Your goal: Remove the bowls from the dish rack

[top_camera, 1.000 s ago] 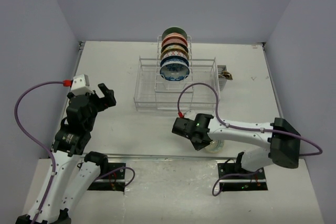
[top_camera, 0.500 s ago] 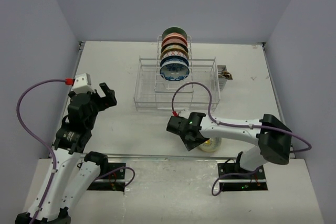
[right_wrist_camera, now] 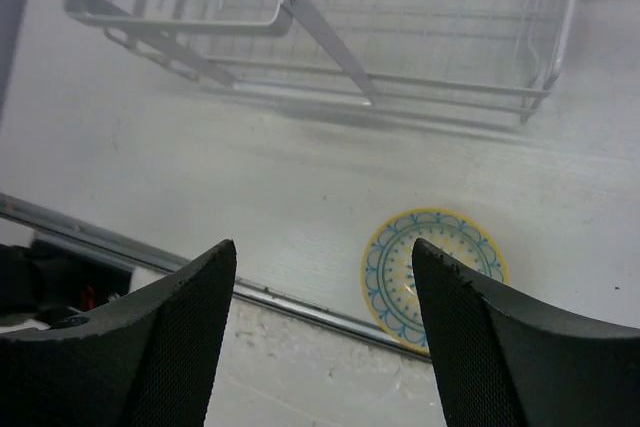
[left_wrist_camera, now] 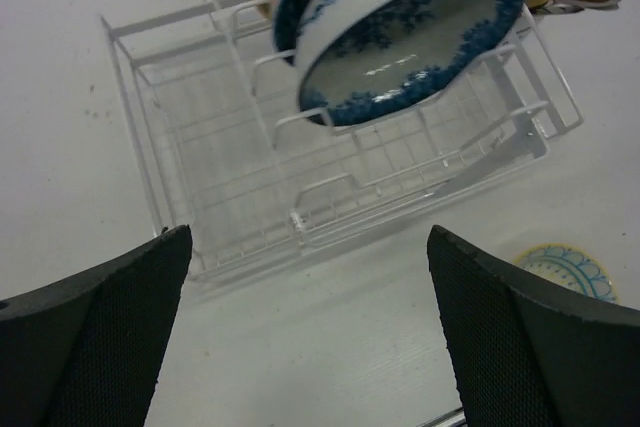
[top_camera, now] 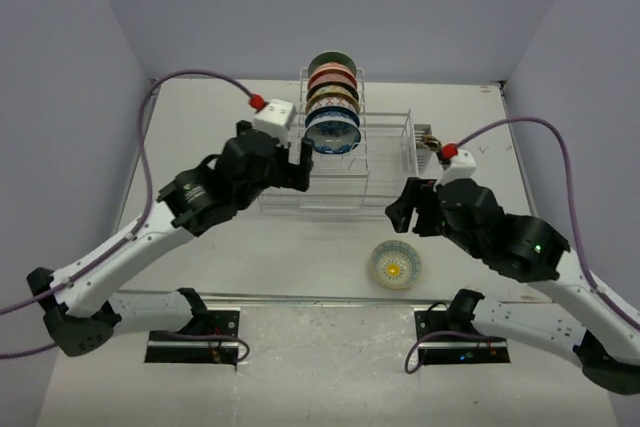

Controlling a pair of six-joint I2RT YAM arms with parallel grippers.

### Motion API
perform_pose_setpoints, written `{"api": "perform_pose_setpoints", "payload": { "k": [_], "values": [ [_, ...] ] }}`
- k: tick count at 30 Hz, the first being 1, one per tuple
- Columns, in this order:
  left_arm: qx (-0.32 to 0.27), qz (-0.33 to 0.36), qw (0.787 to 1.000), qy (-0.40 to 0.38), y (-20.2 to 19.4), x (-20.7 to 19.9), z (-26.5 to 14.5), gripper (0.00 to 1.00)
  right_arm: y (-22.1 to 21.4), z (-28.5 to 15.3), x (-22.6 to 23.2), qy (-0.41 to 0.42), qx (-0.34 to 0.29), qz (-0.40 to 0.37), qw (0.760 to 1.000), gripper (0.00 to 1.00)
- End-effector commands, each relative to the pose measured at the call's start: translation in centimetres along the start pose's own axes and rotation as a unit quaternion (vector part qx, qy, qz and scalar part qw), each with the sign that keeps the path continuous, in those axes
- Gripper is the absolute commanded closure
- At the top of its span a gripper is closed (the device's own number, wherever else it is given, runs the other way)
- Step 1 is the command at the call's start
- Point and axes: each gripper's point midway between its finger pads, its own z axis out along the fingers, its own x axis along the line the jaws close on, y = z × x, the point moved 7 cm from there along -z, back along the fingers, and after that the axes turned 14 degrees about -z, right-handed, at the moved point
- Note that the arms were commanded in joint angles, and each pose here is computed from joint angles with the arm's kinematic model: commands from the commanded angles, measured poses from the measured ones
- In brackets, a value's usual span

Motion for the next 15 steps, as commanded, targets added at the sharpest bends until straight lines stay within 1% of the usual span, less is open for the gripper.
{"api": "perform_pose_setpoints", "payload": {
  "k": [1,2,4,5,7,9,10,12,13,15],
  "values": [
    [-0.011,0.127,0.986,0.104,-0.6,-2.8,1.1,0.00,1.6,-1.7,-1.2,0.004,-0.070,0.047,0.996,0.28],
    [-0.036,0.151,0.982,0.111,0.1,-4.2,0.4,0.00,1.8,-2.5,-1.7,0.006,-0.084,0.051,0.995,0.28],
    [-0.044,0.204,0.970,0.126,-0.1,-5.6,1.4,0.00,1.5,-3.1,-2.3,0.001,-0.089,0.052,0.995,0.26],
    [-0.054,0.207,0.969,0.123,0.7,-6.4,1.4,0.00,1.4,-3.6,-2.6,0.001,-0.097,0.055,0.994,0.24],
    [-0.068,0.231,0.961,0.135,1.1,-7.5,2.8,0.00,1.1,-4.0,-3.2,-0.009,-0.101,0.057,0.993,0.24],
    [-0.086,0.229,0.959,0.141,2.4,-8.6,3.1,0.00,1.0,-4.4,-3.5,-0.008,-0.106,0.060,0.992,0.24],
    [-0.085,0.251,0.952,0.152,2.3,-9.0,3.9,0.02,0.9,-4.5,-3.5,-0.006,-0.107,0.062,0.992,0.24],
    [-0.098,0.257,0.948,0.161,3.4,-9.7,3.9,0.04,0.8,-4.8,-3.6,-0.004,-0.107,0.061,0.992,0.24],
    [-0.098,0.279,0.939,0.177,3.4,-9.7,4.4,0.07,0.7,-4.9,-3.7,-0.004,-0.106,0.060,0.993,0.24],
    [-0.107,0.295,0.932,0.183,3.9,-10.0,4.6,0.11,0.5,-5.0,-3.8,-0.003,-0.107,0.061,0.992,0.24]
  ]
}}
